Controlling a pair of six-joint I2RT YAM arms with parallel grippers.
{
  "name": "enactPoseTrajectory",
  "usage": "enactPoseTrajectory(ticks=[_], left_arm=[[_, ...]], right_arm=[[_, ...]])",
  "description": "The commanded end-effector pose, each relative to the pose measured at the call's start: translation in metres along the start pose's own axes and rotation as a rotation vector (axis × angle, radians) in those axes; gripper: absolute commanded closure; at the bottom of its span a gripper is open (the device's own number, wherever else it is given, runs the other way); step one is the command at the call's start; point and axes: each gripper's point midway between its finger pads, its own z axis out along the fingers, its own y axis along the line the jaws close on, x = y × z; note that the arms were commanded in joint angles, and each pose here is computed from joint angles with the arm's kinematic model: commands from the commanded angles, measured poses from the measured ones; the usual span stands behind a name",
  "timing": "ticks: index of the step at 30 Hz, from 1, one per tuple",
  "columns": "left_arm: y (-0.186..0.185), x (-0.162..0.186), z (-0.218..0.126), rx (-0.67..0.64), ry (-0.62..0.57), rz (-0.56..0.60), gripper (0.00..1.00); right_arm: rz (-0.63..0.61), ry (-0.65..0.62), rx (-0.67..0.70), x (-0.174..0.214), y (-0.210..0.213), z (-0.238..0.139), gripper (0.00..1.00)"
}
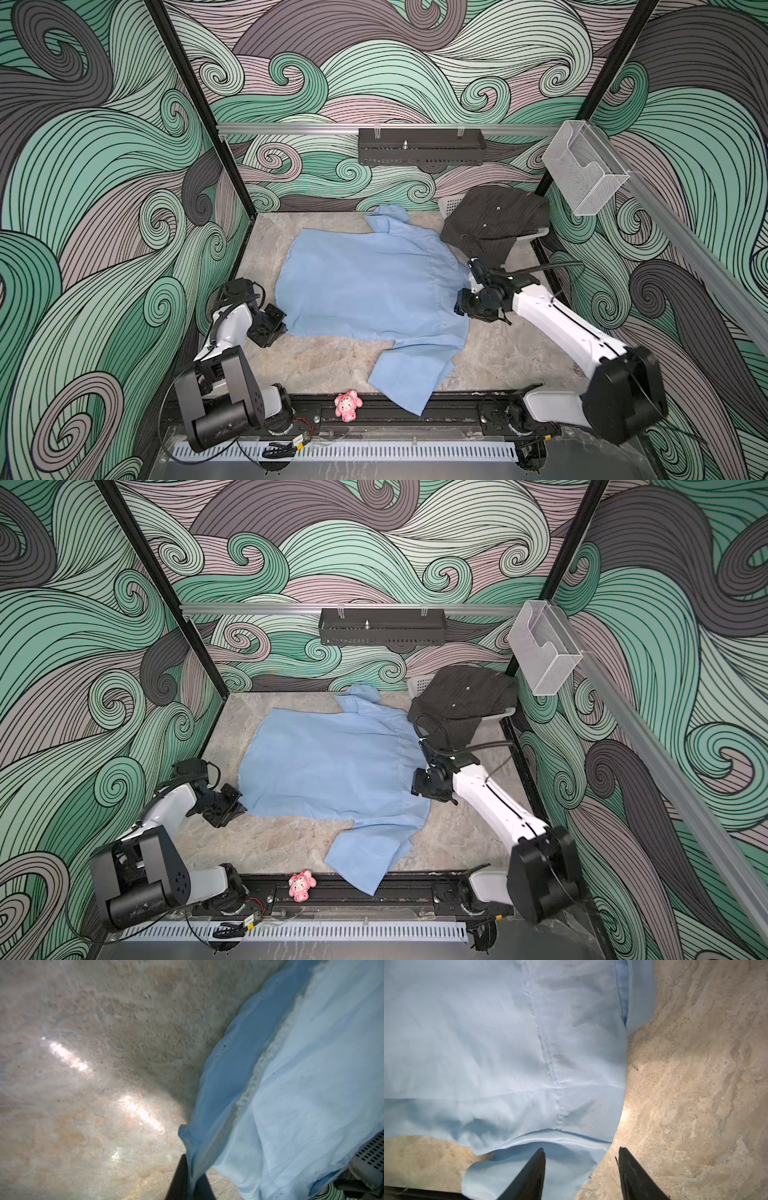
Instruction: Fold and stack the long sleeve shirts
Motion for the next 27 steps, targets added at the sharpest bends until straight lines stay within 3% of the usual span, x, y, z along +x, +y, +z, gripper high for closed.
enactPoseTrajectory(ticks=[1,6,15,17,21,27], left_arm=[[0.002,0.002,0.0,0.023,-0.05,-0.059,0.88],[0.005,0.004,-0.002,0.018,-0.058,-0.06,0.92],[0.003,0.003,-0.007,0.019,-0.066,-0.058,1.0],[0.003,0.003,-0.008,0.02,-0.067,-0.057,1.0],[-0.001,0.005,-0.014,0.042,-0.069,-0.051,1.0],[-0.005,0.017,-0.029,0.083,-0.075,-0.069,1.0]], right_arm=[[0.129,0.119,0.006,0.041,-0.016,0.015,0.41],[0.209,0.212,-0.073,0.071,-0.013,0.041,0.43],[0.3,0.267,-0.174,0.084,-0.003,0.075,0.48],[0.31,0.268,-0.182,0.082,-0.002,0.081,0.57],[0.302,0.211,-0.204,0.074,0.001,0.071,1.0],[0.243,0.156,-0.194,0.086,-0.01,0.028,1.0]])
